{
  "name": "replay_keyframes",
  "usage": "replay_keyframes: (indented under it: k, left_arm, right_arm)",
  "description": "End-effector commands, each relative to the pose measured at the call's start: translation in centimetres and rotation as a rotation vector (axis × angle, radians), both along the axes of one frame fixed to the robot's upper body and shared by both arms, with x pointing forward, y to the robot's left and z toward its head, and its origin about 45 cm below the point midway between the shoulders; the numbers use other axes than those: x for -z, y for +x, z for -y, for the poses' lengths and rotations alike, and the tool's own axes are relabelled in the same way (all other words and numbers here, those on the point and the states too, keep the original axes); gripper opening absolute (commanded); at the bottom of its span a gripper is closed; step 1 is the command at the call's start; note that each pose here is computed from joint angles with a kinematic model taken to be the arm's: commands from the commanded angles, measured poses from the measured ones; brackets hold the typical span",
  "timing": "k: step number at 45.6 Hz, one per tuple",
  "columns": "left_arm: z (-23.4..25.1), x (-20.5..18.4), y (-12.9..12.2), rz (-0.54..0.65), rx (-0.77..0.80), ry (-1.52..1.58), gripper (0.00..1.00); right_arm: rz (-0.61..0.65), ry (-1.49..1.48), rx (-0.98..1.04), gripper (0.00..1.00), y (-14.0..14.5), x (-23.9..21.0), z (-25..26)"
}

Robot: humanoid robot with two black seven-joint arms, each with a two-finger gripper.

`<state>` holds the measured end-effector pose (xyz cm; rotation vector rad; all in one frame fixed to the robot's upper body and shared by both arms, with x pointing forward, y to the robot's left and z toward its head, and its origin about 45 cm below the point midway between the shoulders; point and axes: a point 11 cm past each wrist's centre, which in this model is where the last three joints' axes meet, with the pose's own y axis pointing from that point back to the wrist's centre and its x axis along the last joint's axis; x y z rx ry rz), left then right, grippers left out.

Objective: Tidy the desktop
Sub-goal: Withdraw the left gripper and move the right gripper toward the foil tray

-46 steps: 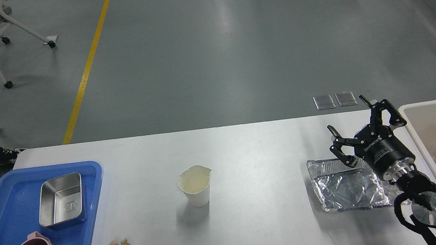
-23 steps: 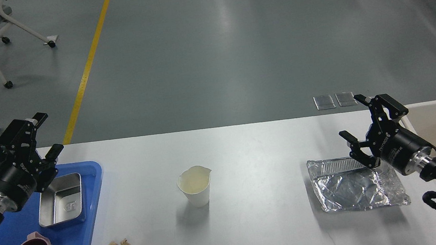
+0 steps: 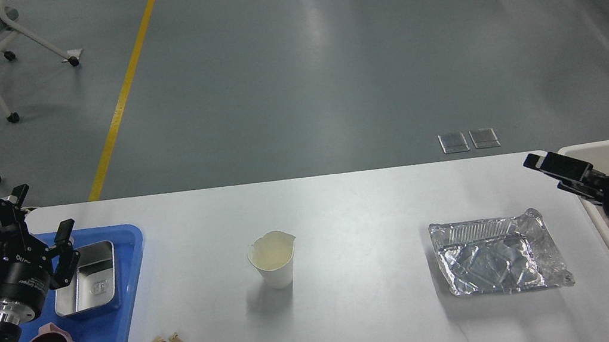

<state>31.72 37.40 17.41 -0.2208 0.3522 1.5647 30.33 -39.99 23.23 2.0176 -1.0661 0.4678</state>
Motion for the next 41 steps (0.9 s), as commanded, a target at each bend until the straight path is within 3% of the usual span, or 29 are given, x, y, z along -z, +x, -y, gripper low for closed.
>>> replay_keyframes:
  k: [1, 12, 28, 33, 41]
  left_arm:
    - [-0.2, 0.7, 0.3, 0.019, -0.008, -0.071, 0.96]
    - [0.1, 5.5, 1.1, -0.012, -0.005, -0.224, 0.96]
    - [1.6, 7.7, 1.8, -0.010, 0.040, -0.310, 0.96]
    - [1.4, 8.5, 1.6, -0.023, 0.023, -0.321, 0.96]
    - [2.8, 8.9, 1.6, -0.018, 0.026, -0.349, 0.96]
  right_arm:
    - [-0.021, -0.175, -0.111, 1.00, -1.6, -1.1, 0.0]
    - [-0.197, -0.459, -0.150, 1.00, -5.8, -1.0, 5.2]
    - [-0.312, -0.662, -0.162, 1.00, -7.8, -3.3, 9.2]
    - [-0.284, -0.686, -0.166, 1.00, -7.6, -3.2, 9.3]
    - [-0.265, -0.659, -0.175, 1.00, -8.0, 2.7, 8.1]
